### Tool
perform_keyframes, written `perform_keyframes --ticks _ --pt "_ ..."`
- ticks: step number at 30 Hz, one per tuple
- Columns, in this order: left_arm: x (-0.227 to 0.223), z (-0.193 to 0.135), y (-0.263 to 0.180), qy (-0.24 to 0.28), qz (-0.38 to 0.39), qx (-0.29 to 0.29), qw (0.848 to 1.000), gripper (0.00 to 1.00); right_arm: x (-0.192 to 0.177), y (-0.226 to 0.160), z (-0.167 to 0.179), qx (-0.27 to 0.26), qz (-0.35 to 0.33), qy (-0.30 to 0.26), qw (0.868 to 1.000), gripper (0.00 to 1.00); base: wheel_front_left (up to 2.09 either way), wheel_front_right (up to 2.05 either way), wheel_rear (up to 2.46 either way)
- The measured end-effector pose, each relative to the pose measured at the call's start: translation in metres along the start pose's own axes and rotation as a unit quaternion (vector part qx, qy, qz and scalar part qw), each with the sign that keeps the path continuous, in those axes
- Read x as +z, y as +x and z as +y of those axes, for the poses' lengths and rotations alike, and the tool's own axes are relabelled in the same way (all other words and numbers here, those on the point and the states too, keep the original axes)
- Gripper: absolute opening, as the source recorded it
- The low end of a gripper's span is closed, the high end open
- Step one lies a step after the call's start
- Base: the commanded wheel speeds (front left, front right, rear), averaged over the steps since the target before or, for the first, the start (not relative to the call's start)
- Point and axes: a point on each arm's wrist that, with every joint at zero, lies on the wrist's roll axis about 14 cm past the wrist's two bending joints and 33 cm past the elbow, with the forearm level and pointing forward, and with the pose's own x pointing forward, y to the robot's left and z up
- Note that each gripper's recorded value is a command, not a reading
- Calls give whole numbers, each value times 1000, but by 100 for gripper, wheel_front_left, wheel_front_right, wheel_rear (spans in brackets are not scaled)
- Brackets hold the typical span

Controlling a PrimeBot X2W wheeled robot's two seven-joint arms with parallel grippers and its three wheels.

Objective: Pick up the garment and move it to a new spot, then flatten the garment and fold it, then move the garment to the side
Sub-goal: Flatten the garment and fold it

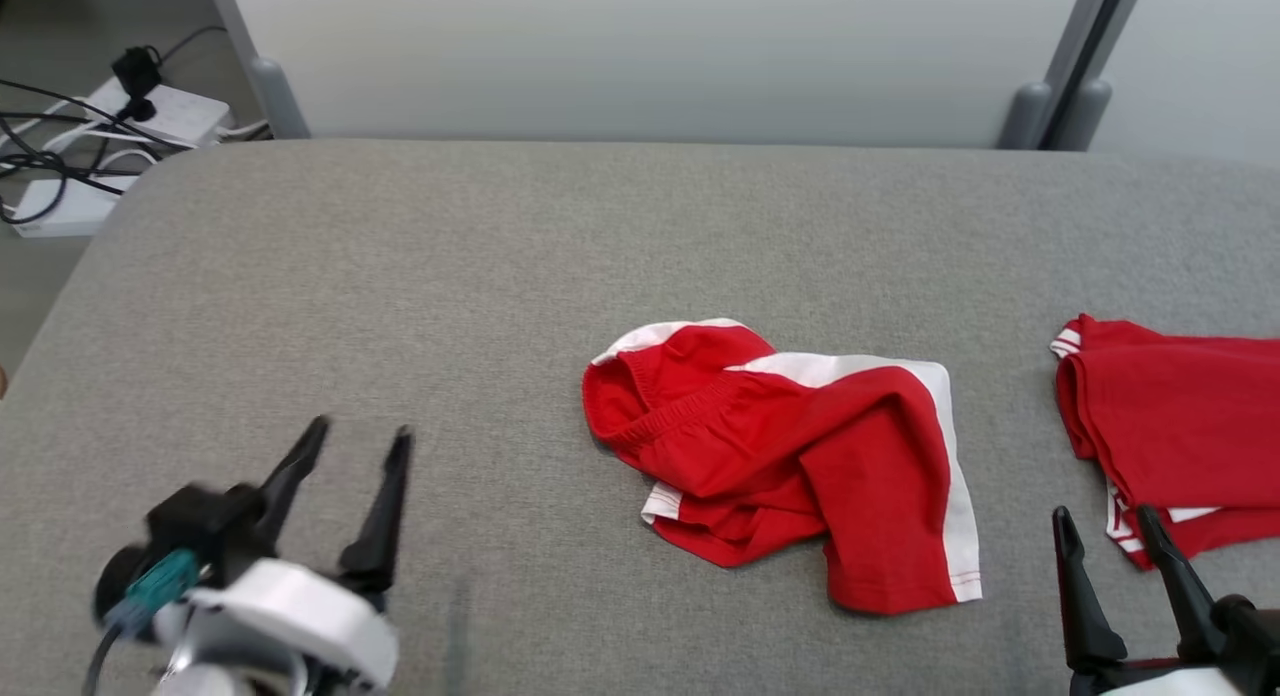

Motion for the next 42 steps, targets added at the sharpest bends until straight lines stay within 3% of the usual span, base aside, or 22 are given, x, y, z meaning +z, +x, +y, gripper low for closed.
perform_keyframes --ticks 4,8,17,25,33,38,39,40,41,42 --pt "-2 -54 34 -4 22 -100 995 100 1 3 -7 -13 -1 1 1000 100 0 0 0" --pt "-14 -110 65 -9 57 -192 980 100 -2 1 -21 -36 3 1 999 100 0 0 0" --pt "-75 -183 124 -23 199 -294 934 100 -7 -11 -62 -107 0 2 994 100 0 0 0" --pt "-138 -200 151 -10 338 -303 891 100 -22 -25 -87 -157 18 17 987 100 0 0 0" --pt "-160 -205 153 -1 382 -306 872 100 -27 -28 -96 -174 25 19 984 100 0 0 0" --pt "-150 -203 153 5 370 -311 876 100 -25 -23 -94 -167 20 22 985 100 0 0 0" --pt "-148 -202 153 6 368 -311 876 53 -25 -21 -92 -165 19 22 986 100 0 0 0" --pt "-148 -200 151 10 371 -311 875 30 -24 -20 -92 -163 18 22 986 100 0 0 0" --pt "-147 -198 150 11 373 -311 874 0 -24 -18 -91 -161 16 23 986 100 0 0 0" --pt "-145 -197 149 13 373 -312 874 0 -23 -17 -91 -160 15 23 987 100 0 0 0"
